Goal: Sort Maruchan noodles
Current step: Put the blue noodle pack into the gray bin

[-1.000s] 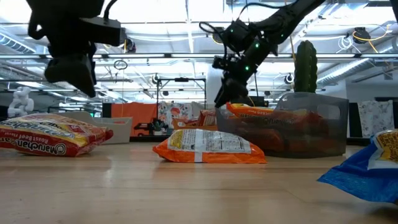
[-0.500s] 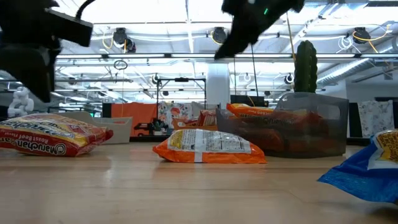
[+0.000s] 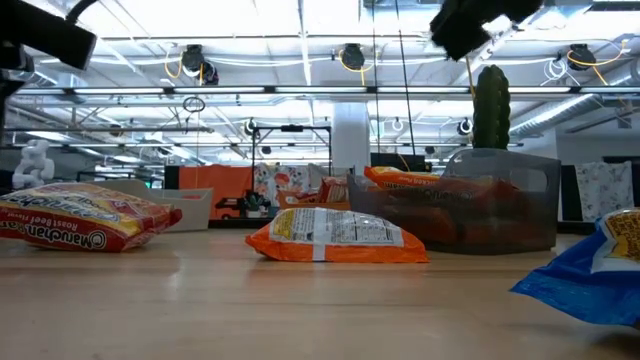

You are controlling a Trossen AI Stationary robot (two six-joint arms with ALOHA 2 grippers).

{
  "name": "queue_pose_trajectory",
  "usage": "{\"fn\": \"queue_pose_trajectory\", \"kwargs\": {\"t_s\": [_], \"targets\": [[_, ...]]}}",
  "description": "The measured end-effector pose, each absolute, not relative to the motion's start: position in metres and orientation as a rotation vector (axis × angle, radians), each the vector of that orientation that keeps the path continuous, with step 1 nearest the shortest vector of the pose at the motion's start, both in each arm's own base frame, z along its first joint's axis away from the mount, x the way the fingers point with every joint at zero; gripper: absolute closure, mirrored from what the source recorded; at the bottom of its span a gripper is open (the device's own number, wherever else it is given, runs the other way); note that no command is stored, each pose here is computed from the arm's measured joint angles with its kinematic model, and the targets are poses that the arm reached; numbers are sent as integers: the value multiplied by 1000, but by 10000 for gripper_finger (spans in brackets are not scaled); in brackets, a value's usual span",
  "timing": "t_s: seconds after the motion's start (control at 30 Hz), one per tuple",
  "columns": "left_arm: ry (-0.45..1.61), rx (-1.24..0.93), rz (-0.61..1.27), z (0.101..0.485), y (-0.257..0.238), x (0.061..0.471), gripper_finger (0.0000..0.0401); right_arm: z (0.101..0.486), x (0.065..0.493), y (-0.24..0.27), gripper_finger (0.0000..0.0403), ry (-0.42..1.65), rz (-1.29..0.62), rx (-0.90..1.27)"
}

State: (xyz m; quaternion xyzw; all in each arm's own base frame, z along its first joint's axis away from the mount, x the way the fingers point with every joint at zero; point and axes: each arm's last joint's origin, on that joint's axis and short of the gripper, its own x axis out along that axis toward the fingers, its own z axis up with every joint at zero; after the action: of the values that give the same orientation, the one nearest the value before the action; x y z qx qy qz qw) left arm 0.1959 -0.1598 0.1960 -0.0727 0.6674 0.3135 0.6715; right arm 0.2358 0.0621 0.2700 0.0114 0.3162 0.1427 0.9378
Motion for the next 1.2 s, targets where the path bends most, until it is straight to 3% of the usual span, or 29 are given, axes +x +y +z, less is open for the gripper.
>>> {"fn": "queue_pose_trajectory", "kwargs": {"t_s": [0.33, 0.93, 1.2], "targets": [[1474, -181, 709, 196, -153, 204, 192, 216, 210, 76, 218, 474, 182, 93], [1325, -97, 549, 194, -153, 225, 192, 195, 214, 154, 218, 631, 307, 222], [1302, -106, 520, 194, -159, 224, 192, 191, 213, 192, 218, 828, 335, 226]]}}
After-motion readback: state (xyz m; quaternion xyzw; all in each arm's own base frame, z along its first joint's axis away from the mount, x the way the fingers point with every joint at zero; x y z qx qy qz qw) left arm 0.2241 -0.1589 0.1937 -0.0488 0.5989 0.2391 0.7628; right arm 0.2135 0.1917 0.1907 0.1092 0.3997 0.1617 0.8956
